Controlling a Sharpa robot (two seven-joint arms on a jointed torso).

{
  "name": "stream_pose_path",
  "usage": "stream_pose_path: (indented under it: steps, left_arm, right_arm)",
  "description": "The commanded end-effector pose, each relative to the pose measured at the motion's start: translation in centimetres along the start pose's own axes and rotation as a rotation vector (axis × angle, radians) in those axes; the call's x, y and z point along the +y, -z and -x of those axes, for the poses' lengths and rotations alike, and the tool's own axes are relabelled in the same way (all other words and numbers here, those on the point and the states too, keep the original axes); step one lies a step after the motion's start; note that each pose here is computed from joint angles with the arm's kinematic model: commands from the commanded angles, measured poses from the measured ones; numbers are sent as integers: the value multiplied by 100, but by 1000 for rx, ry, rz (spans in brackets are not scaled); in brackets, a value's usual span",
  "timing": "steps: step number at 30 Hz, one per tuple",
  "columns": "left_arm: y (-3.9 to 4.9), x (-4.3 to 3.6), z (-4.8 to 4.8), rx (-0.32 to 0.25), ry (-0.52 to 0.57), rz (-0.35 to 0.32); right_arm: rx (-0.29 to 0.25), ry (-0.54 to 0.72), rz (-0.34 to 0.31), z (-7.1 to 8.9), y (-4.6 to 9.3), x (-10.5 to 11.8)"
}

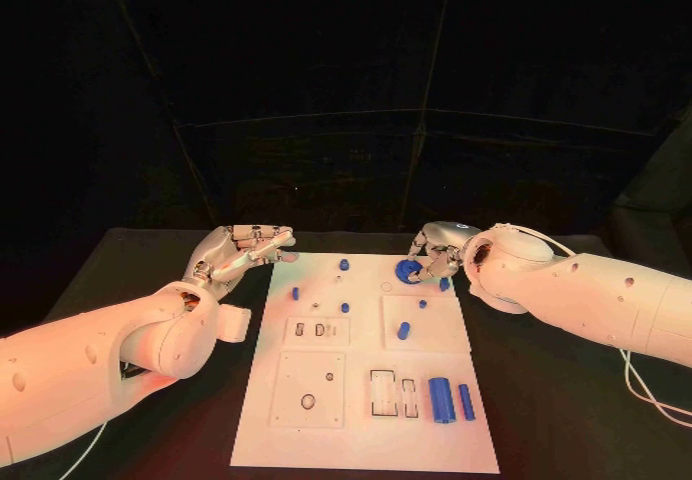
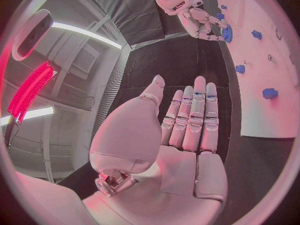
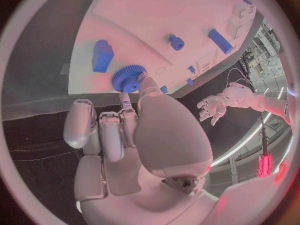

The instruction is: Assemble the parts on the task board

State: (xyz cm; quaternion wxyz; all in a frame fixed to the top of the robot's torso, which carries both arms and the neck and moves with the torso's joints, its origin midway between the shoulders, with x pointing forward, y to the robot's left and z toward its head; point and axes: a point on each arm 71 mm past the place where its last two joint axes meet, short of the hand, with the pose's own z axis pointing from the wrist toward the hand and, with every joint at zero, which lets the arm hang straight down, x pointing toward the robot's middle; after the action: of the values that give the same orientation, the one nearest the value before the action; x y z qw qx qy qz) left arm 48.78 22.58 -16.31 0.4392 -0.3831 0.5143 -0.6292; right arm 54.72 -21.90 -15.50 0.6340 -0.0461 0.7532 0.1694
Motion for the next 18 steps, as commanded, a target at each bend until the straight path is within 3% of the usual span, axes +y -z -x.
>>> stream_pose_path:
  steps: [1,13,18]
  left_arm:
    - [-3,-15,-8,12,2,-7]
    - [-4,-13,-4,11,2,-6]
    - [-6,-11,-4,12,2,-4]
  right_arm:
    - [31,25,-2,-42,1,15]
    - [19,33,-8,-45,-7,23]
    - [-10,29,-8,-28,-3,40]
